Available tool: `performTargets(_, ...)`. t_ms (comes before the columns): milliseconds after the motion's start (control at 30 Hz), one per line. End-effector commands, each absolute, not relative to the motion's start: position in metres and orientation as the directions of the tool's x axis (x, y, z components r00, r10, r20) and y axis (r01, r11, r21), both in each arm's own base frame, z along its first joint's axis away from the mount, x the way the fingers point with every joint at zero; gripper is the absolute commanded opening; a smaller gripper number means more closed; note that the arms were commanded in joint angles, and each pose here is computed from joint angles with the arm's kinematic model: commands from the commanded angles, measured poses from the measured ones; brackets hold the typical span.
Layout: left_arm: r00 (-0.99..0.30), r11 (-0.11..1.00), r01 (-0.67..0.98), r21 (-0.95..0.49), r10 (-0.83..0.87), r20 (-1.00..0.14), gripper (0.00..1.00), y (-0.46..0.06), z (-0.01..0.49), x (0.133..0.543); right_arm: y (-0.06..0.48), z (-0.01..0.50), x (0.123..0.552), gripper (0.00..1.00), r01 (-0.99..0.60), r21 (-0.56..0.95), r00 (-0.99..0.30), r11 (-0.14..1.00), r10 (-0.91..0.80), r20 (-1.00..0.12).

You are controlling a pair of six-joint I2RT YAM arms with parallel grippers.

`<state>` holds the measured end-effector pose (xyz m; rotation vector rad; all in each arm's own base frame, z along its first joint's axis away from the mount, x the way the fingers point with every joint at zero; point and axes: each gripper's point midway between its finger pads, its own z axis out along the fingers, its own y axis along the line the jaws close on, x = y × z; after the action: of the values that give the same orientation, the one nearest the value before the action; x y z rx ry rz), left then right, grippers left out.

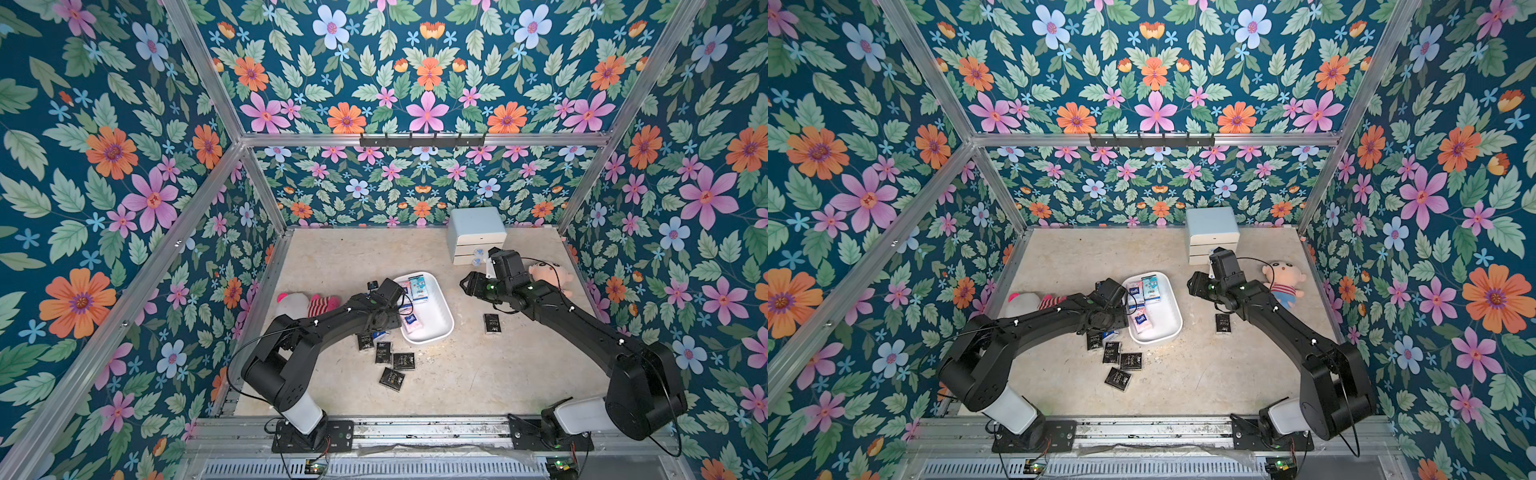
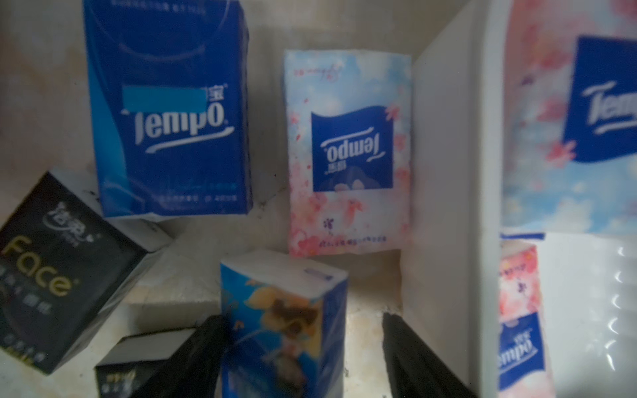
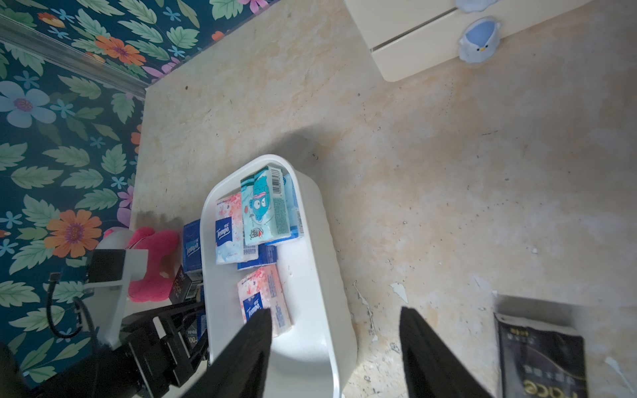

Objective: Put the pocket tissues into the storage box
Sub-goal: Pick up the pocket tissues from the center of the board.

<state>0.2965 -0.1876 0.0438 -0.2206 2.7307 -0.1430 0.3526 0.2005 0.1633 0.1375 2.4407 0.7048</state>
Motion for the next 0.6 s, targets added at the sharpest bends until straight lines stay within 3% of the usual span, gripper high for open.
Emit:
performTargets(0,-0.908,0.984,-0.139,-0.112,-0.172,-0.383,0.84,-0.181,0.048,0.294,0.203,0.166,0.357,0.63,-0.066,0.523,-0.814,0.85,0.257,-0.52)
performTargets(567,-0.913,0.983,-0.124,-0.133,-0.166,-0.372,0.84,-0.189,0.032,0.296,0.2,0.162,0.359,0.63,-0.06,0.486,-0.827,0.872,0.229,-0.513)
